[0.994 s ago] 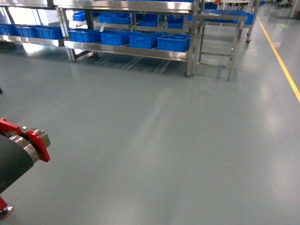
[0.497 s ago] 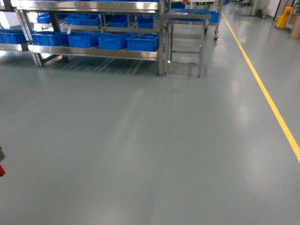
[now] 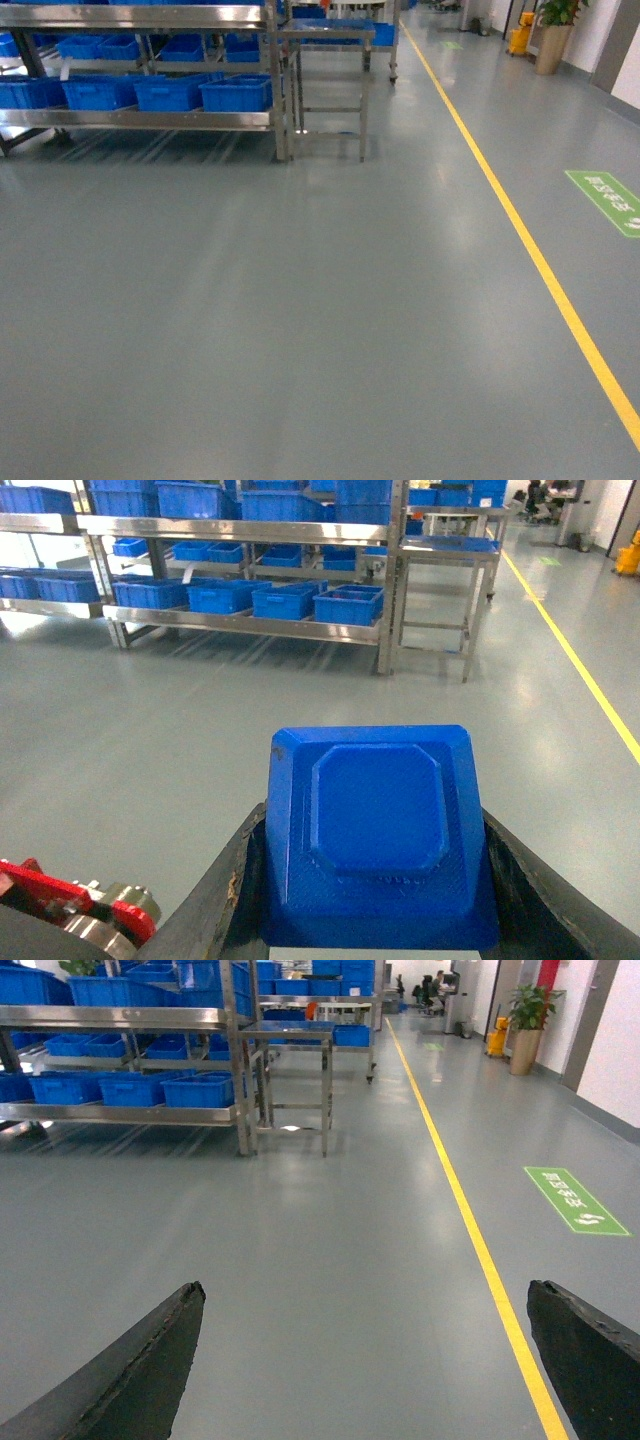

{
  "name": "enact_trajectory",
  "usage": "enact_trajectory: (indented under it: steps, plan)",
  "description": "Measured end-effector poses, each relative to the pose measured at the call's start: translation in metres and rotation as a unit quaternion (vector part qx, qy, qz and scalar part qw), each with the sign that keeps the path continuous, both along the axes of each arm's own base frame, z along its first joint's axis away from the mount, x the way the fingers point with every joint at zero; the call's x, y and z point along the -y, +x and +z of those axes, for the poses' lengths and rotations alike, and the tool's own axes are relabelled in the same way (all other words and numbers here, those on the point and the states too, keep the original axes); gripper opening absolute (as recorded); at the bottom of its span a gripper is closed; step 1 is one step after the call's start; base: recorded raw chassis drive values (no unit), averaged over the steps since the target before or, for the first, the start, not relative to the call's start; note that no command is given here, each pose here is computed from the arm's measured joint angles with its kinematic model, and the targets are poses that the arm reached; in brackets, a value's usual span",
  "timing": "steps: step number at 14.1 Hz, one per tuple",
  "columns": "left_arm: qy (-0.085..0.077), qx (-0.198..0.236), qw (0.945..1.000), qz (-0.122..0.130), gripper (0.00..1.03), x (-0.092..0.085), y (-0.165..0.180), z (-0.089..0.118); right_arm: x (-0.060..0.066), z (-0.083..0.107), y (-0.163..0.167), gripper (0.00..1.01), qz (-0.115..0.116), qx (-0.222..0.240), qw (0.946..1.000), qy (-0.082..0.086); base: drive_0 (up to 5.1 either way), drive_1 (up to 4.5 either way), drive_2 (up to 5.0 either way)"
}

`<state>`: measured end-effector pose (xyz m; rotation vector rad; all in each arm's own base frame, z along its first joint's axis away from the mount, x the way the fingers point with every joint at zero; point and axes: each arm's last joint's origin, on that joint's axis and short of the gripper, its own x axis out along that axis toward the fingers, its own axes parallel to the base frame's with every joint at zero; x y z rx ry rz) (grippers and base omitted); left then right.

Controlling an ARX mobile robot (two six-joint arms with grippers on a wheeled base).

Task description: Pick blue part to blue bin on bottom shelf

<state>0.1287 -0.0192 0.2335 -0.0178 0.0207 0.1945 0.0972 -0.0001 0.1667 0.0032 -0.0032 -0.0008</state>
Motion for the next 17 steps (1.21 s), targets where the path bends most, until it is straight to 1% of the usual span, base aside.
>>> enact_trajectory:
  steps: [1,7,9,17]
  plan:
    - [0.000,0.000,1.0000,-0.003,0.44,0.0004,0.0000,0.0000,0.0000,-0.0001,0.0000,0.98,0.000,0.000,1.0000,0.000,0.0,0.00,0.0]
    - [0.000,0.000,1.0000,0.000,0.44,0.0001,0.0000,0.0000,0.0000,0.0000,0.0000,0.98,0.000,0.000,1.0000,0.000,0.0,0.00,0.0]
    - [-0.001,0.005,1.0000,0.000,0.44,-0.0002,-0.0007,0.0010,0.0000,0.0004,0.0000,0.98,0.000,0.002,1.0000,0.000,0.0,4.07,-4.2]
    - [0.000,0.000,1.0000,0.000,0.44,0.0000,-0.0001,0.0000,0.0000,0.0001,0.0000,0.98,0.000,0.000,1.0000,0.000,0.1,4.18,-4.0]
